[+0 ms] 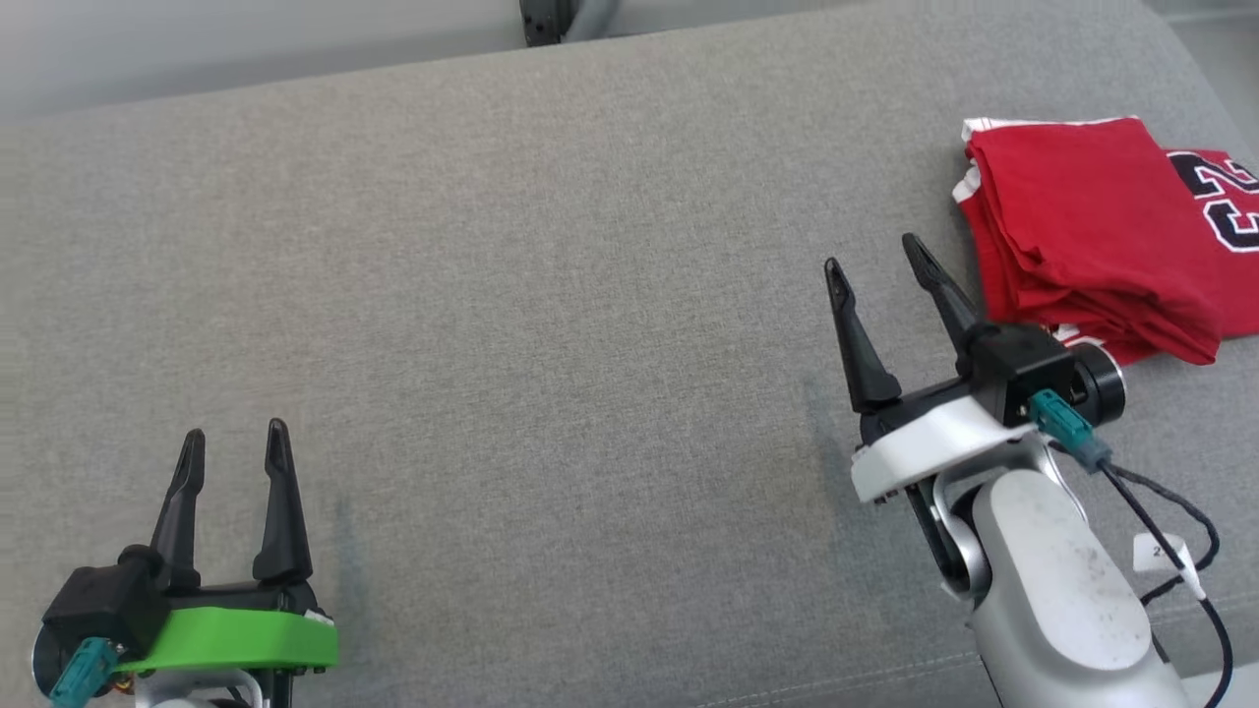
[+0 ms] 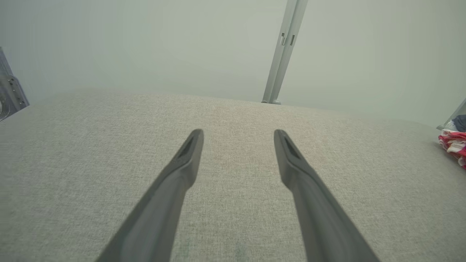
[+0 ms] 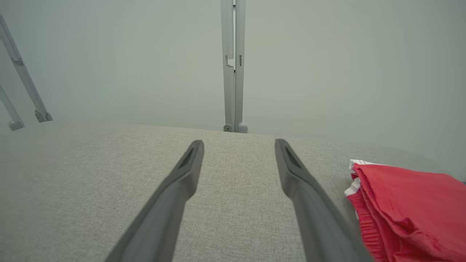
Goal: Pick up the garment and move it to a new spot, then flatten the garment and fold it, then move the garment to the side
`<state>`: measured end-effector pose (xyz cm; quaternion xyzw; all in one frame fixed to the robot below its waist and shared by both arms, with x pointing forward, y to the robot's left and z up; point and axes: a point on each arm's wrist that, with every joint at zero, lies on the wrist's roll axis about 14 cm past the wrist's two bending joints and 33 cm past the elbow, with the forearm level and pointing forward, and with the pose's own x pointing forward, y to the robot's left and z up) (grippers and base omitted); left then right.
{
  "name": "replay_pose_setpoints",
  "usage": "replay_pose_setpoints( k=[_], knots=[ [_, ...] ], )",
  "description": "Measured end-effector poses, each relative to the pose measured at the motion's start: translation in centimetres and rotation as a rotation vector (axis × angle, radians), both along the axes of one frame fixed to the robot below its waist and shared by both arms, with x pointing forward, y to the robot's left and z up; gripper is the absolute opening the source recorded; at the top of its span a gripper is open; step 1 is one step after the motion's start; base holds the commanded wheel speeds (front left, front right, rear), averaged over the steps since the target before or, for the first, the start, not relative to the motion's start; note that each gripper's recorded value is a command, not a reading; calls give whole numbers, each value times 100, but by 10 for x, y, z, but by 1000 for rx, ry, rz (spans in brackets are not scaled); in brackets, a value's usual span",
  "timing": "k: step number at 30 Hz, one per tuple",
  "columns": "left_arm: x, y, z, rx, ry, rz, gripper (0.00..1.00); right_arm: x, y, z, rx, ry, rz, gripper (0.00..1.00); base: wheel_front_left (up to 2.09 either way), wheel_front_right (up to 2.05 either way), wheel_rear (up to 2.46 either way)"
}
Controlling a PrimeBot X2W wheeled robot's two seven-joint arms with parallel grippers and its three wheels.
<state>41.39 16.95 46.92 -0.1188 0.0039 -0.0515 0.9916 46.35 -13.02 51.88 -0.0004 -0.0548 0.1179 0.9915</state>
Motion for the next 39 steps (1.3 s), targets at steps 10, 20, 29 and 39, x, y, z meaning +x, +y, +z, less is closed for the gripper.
replay_pose_setpoints(
  k=[10,20,29,39],
  knots=[
    [-36,21,27,51,-63,79,100,-54,13,30,110,-81,25,100,0,0,0],
    [-76,18,31,101,-74,79,100,-96,-12,32,153,-89,-49,100,0,0,0],
    [-79,17,30,102,-70,78,100,-106,-7,23,138,-64,-37,100,0,0,0],
    [-84,19,8,62,7,89,0,-112,-7,-3,167,25,-46,0,0,0,0]
  ],
)
